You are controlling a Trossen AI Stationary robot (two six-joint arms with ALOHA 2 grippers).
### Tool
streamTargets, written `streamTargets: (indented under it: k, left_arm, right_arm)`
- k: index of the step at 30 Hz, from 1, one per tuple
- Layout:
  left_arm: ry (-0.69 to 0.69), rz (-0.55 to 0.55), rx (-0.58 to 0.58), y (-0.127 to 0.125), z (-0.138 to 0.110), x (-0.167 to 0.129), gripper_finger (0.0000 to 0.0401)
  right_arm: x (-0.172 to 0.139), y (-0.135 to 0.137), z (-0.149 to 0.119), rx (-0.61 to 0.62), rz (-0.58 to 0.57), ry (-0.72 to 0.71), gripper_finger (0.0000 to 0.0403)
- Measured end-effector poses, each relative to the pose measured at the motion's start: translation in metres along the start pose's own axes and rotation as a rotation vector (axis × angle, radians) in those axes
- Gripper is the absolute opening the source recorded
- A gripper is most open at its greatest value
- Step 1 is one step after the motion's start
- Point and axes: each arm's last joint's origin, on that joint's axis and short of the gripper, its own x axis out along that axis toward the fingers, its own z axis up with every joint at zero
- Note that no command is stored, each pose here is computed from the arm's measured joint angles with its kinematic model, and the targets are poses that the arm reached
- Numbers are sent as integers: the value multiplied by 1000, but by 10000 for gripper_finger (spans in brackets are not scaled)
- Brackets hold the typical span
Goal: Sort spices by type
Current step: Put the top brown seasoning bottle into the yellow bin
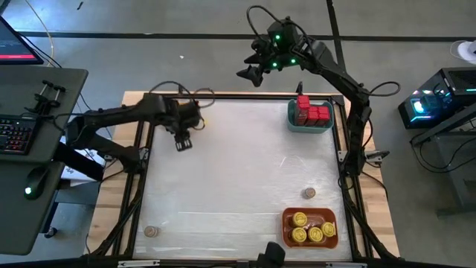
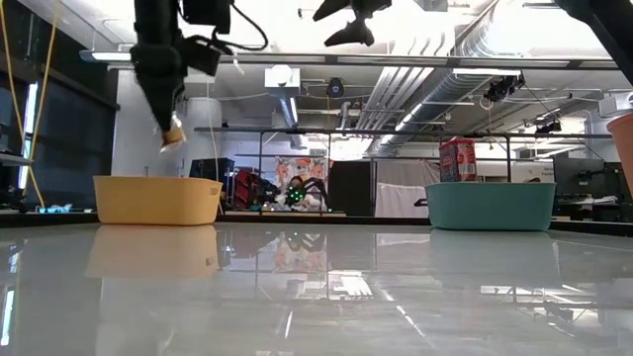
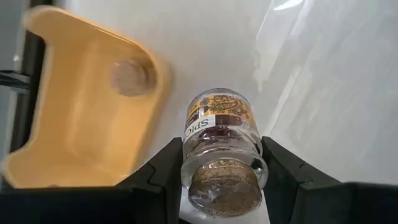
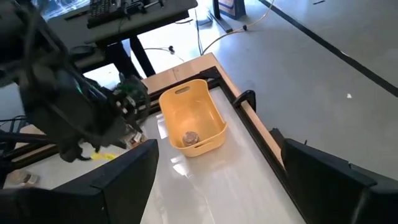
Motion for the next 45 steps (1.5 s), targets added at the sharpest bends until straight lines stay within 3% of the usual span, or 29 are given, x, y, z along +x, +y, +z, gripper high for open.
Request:
streamTargets:
  k: [8,14,18,22,27,29,33,39,45]
  left_arm:
    - [-39,48,-41,22,5,-14,131]
    - [-40,118,-37,41,5,-23,131]
    - [-69,228,-111,66,12,-41,131]
    - [-84,229,-248,97,19,-45,131]
    - [51,-52,-417,120,13,-16,131]
    - [152,-105,-473,123,10,4,131]
    - [257,-97,-547,125,4,41,131]
    - [126,13,-751,133,6,66,131]
    - [185,12,-863,124,-3,81,131]
  right_arm:
    - [-7,-7,4,0,-14,-35,336]
    - [-34,-15,15,-2,-49,-138,336]
    - [-49,-17,17,33,-63,-163,336]
    - [-51,-17,15,52,-67,-144,336]
    - [-50,-16,11,55,-67,-103,336]
    - [-50,-16,9,64,-68,-79,336]
    - [-49,-16,6,78,-69,-49,336]
    - [-49,-15,5,71,-67,-44,336]
    - [-48,-15,5,70,-66,-43,336]
